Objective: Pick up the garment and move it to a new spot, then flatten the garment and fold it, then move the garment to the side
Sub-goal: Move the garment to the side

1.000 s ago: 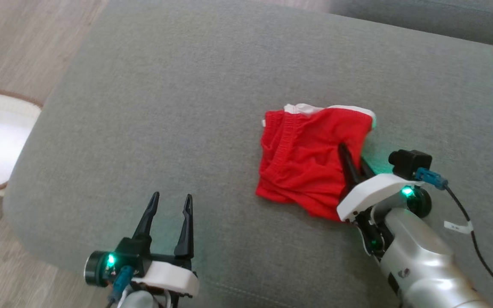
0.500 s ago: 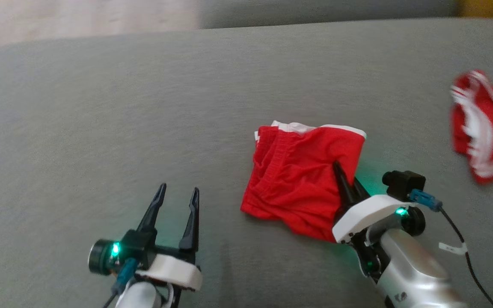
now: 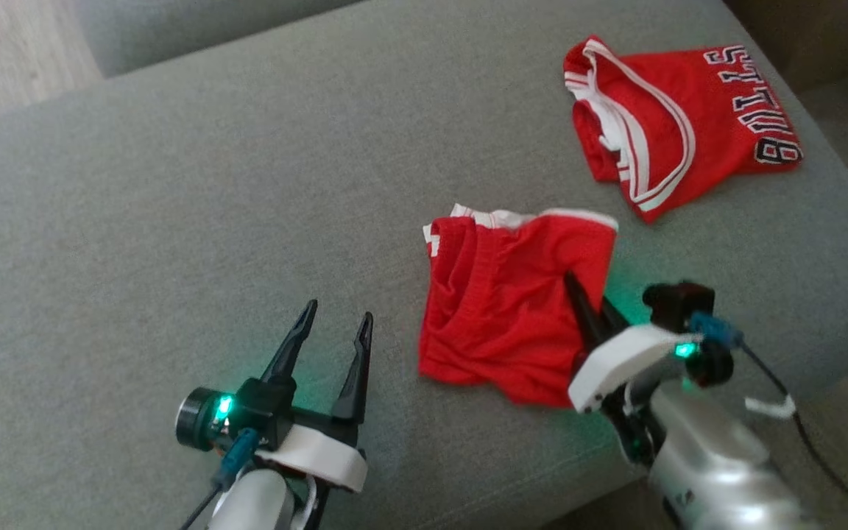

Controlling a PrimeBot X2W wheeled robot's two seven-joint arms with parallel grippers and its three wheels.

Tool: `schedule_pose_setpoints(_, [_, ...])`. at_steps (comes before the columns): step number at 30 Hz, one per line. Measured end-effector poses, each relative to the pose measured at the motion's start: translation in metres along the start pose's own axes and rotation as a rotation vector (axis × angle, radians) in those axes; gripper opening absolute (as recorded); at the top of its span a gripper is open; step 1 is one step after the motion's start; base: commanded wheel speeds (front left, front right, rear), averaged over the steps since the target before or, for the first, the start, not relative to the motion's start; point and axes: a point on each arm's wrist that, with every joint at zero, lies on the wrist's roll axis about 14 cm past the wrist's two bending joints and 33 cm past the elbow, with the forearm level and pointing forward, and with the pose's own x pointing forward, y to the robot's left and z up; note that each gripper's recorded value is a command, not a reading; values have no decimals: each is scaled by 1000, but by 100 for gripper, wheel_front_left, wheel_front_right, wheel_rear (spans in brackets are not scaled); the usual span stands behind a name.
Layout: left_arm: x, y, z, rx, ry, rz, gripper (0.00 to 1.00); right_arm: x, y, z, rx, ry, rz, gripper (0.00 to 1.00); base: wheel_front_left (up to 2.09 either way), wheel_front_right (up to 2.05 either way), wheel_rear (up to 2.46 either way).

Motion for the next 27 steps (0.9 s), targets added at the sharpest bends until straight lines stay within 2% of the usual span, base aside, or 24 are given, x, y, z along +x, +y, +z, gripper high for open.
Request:
schedule_pose_setpoints(3, [-2,6,-8,-8,21,14,100,18,-4,19,-98,-11,9,0,0,0,0])
schedule_pose_setpoints(7, [-9,22,-13,-8,33,57,100,50,-14,79,-286,-87,24,0,0,0,0])
schedule_pose_setpoints(11, [-20,37,-17,-10,42,105,100,67,-60,130,-439,-82,-68,0,0,0,0])
schedule_pose_setpoints(12, [-20,37,-17,-10,42,105,100,67,-60,130,-439,-82,-68,0,0,0,0])
schedule_pose_setpoints(14, [-26,46,-17,-13,43,136,100,69,-88,142,-511,-40,-127,0,0,0,0])
schedule_pose_setpoints(18, [-36,62,-19,-21,44,194,100,70,-135,155,-569,34,-241,0,0,0,0])
schedule_pose_setpoints(19, [-39,66,-20,-23,47,207,100,70,-144,158,-561,42,-269,36,0,0,0])
schedule_pose_setpoints(20, [-41,70,-21,-26,49,221,100,71,-152,161,-555,49,-293,100,0,0,0])
schedule_pose_setpoints(23, [-46,81,-24,-35,54,258,100,74,-166,169,-534,49,-340,100,0,0,0])
schedule_pose_setpoints(27, [-47,90,-26,-38,55,286,100,76,-172,193,-496,-65,-370,100,0,0,0])
